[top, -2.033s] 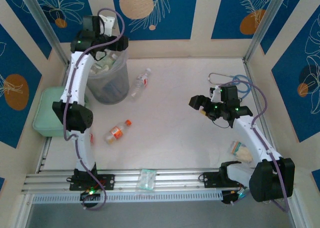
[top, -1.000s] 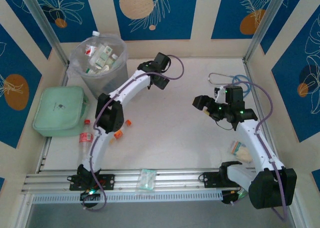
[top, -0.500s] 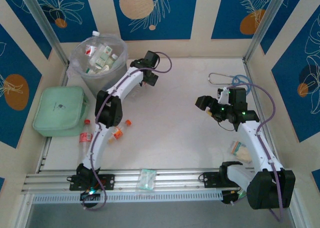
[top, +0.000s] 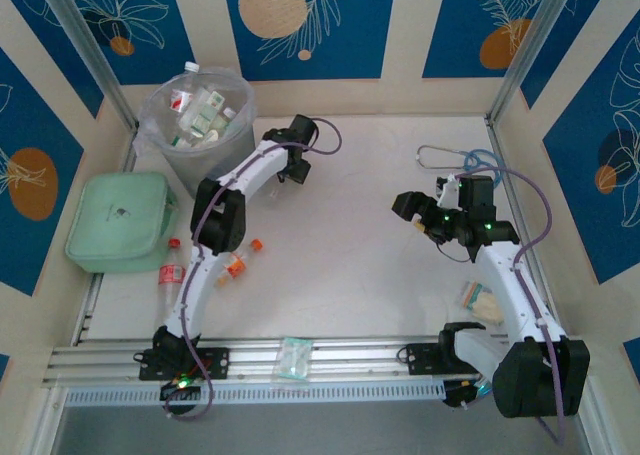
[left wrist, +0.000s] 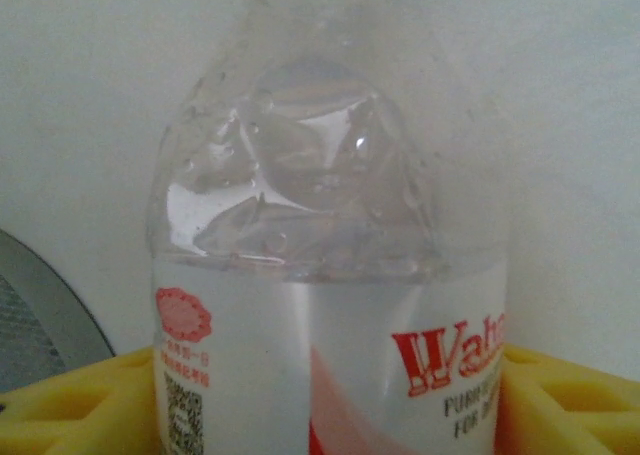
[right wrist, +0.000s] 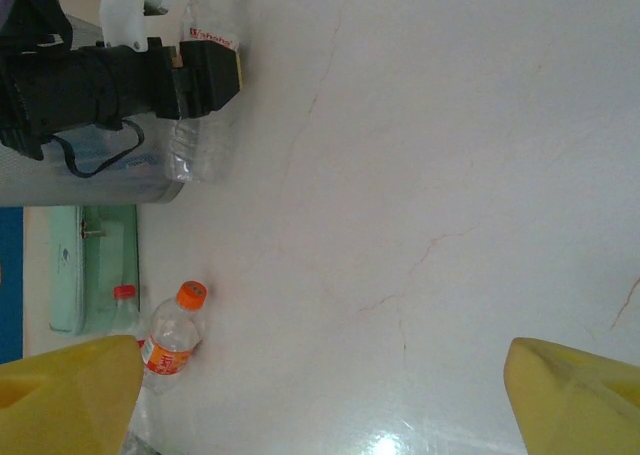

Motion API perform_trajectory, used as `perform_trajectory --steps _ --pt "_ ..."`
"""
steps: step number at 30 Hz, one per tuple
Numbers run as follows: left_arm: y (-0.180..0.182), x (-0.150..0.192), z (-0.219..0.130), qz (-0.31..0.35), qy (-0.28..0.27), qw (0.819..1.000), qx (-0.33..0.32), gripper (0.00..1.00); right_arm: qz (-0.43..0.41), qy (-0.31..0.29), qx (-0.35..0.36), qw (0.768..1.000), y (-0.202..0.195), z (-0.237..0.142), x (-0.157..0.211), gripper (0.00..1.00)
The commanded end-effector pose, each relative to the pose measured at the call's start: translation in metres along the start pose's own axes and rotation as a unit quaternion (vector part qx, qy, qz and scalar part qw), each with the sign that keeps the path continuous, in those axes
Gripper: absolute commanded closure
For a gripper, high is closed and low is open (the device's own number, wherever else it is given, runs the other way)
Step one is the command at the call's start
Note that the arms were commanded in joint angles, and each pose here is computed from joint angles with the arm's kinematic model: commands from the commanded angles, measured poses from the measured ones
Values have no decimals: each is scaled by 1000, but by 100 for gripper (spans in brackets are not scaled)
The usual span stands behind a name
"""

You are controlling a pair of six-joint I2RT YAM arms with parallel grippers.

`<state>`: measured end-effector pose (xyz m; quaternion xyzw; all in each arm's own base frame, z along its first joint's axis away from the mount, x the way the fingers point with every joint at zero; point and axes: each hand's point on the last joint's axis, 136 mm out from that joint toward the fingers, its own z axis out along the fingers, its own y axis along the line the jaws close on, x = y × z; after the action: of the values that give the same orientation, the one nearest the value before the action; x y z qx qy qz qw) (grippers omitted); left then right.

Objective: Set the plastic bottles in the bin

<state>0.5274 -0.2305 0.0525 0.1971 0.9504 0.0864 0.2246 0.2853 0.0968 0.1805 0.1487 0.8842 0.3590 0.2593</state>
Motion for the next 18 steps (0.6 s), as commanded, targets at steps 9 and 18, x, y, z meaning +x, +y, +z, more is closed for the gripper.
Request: perform_trajectory --steps 9,18 --pt "-58 -16 -118 -3 -109 973 206 43 4 9 -45 999 18 -4 0 7" --pt "-112 14 -215 54 -214 874 432 48 -26 39 -157 987 74 -2 -12 23"
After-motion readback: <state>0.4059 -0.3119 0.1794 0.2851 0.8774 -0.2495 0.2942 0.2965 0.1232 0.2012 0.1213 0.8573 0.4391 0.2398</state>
